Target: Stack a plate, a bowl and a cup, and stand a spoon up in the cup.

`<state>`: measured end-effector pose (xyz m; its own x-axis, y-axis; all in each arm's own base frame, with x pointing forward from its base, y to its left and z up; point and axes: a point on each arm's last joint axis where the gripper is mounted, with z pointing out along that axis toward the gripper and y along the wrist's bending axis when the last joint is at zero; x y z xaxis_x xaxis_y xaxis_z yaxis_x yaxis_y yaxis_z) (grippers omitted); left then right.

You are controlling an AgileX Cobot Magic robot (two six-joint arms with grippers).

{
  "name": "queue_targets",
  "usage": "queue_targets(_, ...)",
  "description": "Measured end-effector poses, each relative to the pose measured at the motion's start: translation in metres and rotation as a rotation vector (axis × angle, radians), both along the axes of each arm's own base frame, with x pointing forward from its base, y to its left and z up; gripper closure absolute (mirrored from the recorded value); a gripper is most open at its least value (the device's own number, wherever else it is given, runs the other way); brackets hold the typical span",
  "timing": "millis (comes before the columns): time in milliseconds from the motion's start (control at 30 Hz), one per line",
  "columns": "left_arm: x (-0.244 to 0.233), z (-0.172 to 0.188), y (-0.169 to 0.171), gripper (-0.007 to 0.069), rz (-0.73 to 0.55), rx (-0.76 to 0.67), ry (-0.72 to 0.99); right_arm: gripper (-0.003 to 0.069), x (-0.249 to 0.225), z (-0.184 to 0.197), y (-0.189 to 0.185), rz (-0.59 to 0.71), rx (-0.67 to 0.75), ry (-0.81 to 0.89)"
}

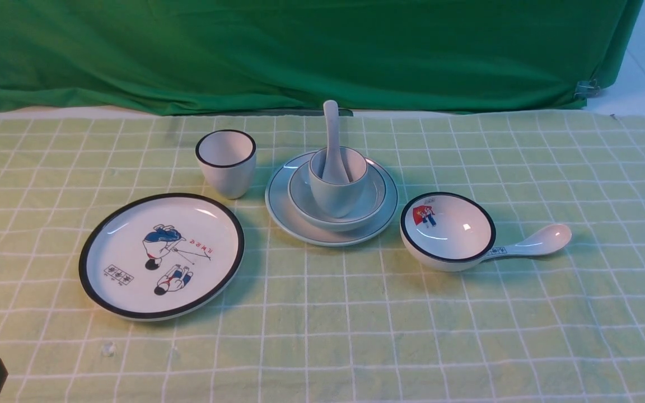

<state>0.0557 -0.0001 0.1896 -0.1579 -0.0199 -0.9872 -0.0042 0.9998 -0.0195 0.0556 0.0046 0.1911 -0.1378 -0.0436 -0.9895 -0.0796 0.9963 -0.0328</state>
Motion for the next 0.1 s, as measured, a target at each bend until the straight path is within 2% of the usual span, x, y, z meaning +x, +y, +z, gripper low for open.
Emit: queue_targets(100, 0.0000, 0.0000, 0.0000, 0.0608, 0.000, 0.000, 0.000, 0.0429, 0.0000, 0.0000, 0.0000, 0.000, 0.000, 0.000)
